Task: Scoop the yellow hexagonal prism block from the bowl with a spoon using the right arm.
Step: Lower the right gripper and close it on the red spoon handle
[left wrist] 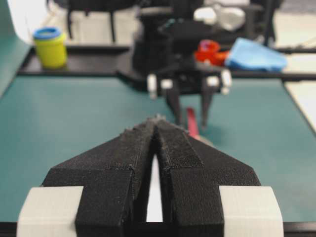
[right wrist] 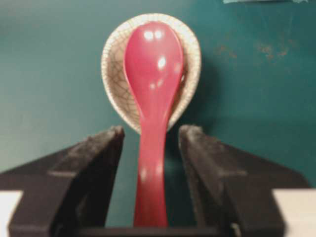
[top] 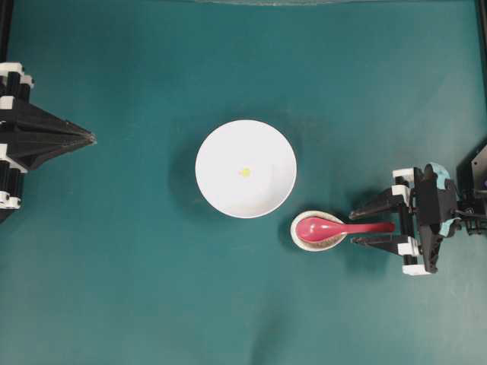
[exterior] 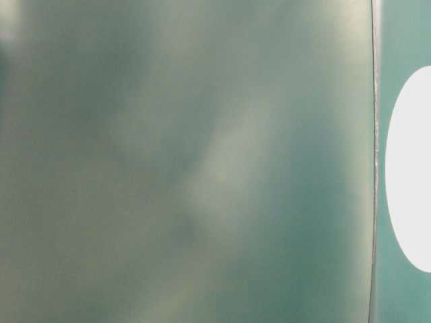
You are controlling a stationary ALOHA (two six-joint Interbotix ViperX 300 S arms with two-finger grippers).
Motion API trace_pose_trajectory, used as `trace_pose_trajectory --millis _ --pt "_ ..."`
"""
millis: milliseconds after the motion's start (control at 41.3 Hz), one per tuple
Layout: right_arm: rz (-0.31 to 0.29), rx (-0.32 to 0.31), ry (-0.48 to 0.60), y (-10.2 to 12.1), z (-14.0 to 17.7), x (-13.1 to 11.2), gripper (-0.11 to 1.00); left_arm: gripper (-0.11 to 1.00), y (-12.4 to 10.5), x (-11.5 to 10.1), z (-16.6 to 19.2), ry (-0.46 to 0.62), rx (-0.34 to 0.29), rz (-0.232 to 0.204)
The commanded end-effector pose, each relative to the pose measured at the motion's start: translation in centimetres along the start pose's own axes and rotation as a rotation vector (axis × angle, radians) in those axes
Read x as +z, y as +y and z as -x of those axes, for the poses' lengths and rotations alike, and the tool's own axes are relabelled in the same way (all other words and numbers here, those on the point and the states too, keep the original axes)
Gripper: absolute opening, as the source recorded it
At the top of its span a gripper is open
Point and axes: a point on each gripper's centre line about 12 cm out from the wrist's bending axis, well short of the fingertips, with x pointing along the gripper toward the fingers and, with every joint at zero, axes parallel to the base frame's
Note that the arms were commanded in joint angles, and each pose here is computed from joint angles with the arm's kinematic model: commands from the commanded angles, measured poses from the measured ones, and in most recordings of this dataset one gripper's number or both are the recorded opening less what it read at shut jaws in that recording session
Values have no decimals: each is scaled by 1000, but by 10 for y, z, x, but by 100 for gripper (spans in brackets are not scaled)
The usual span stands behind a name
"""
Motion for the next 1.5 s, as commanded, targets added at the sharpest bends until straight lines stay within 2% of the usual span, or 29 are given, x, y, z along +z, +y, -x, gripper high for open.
trace_pose_trajectory --millis 0,897,1163,1478 --pt "-4 2 -20 1 1 3 55 0 0 9 -4 -21 -1 -5" --pt "41 11 -11 0 3 -2 55 0 0 9 -3 -21 -1 -5" --pt "79 16 -12 1 2 -1 55 0 0 9 -3 -20 -1 -5" --pt "78 15 -3 1 2 -2 55 0 0 9 -3 -20 -1 -5"
